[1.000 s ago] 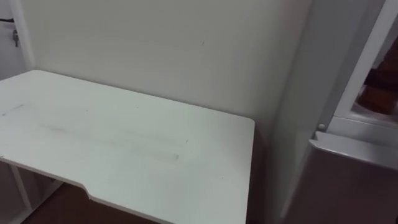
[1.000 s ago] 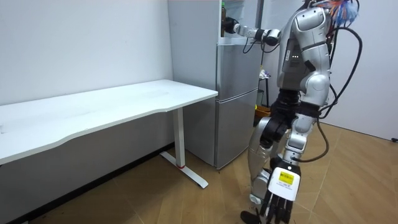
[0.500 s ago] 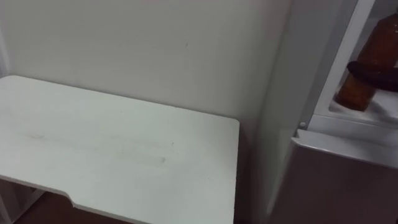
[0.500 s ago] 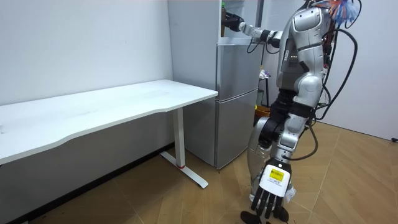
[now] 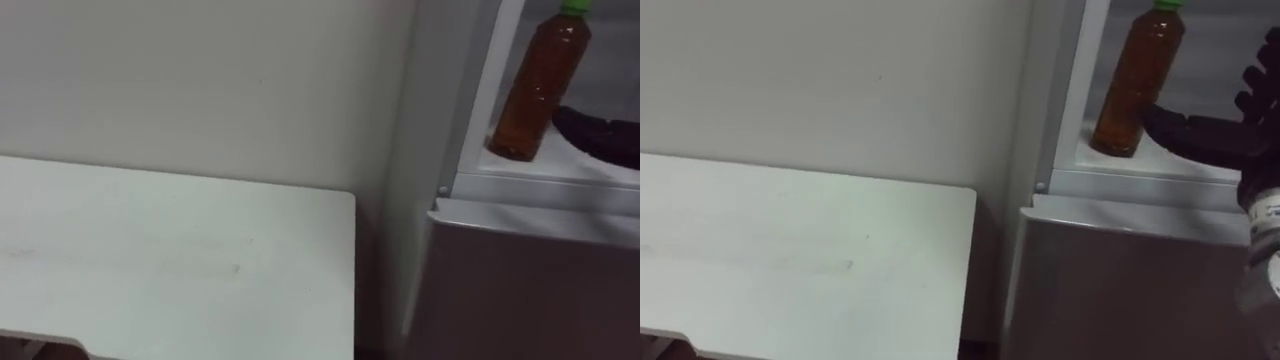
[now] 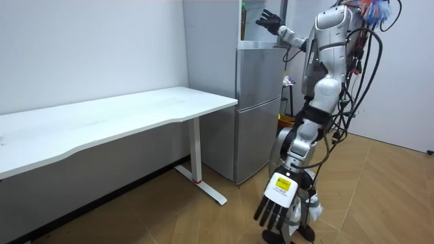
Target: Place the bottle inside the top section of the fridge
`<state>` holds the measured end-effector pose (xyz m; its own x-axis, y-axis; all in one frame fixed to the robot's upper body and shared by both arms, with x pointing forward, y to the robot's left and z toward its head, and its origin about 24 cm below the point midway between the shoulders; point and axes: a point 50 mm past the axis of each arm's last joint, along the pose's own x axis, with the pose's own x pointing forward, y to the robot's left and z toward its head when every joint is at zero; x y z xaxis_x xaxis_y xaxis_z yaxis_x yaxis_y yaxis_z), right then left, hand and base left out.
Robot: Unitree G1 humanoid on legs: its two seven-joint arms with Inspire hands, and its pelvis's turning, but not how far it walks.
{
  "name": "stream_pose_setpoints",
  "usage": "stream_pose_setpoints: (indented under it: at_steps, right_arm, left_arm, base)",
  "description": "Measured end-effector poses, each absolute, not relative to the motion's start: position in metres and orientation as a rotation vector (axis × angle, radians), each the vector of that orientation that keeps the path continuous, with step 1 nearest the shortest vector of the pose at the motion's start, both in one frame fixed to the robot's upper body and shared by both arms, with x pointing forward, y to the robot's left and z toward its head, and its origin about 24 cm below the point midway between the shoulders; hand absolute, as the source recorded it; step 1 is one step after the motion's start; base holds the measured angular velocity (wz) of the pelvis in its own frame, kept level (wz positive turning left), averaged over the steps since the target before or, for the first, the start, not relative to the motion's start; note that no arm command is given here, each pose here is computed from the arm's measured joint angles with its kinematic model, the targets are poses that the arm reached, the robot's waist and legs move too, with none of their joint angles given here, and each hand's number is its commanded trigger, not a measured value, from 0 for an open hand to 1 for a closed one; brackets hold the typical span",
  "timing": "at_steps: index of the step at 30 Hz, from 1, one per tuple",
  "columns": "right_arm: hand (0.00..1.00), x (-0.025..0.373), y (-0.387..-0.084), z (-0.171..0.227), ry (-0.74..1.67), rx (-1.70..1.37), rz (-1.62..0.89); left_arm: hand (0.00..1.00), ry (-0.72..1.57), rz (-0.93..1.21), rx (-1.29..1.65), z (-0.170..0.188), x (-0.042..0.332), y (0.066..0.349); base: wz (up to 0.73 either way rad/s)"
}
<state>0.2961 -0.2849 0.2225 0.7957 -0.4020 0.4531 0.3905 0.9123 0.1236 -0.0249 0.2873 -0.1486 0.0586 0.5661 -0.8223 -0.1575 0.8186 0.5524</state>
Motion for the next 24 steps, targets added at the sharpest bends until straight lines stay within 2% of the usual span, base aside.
stream_pose_setpoints:
  at_steps: [6,12,17,24]
  right_arm:
    - [0.00,0.273,-0.277,0.221,-0.633,0.014,-0.544]
    - [0.00,0.247,-0.271,0.201,-0.623,0.095,-0.559]
    - [0.00,0.238,-0.271,0.173,-0.522,0.213,-0.529]
    - [0.00,0.212,-0.270,0.111,-0.299,0.407,-0.579]
  left_arm:
    - [0.00,1.399,0.531,0.359,-0.149,-0.021,0.287]
    - [0.00,1.396,0.521,0.346,-0.151,-0.019,0.283]
    - [0.00,1.373,0.481,0.378,-0.153,-0.016,0.279]
    - [0.00,1.389,0.415,0.368,-0.157,-0.013,0.269]
  base:
    - [-0.11]
    - [-0.16]
    - [-0.15]
    - [-0.07]
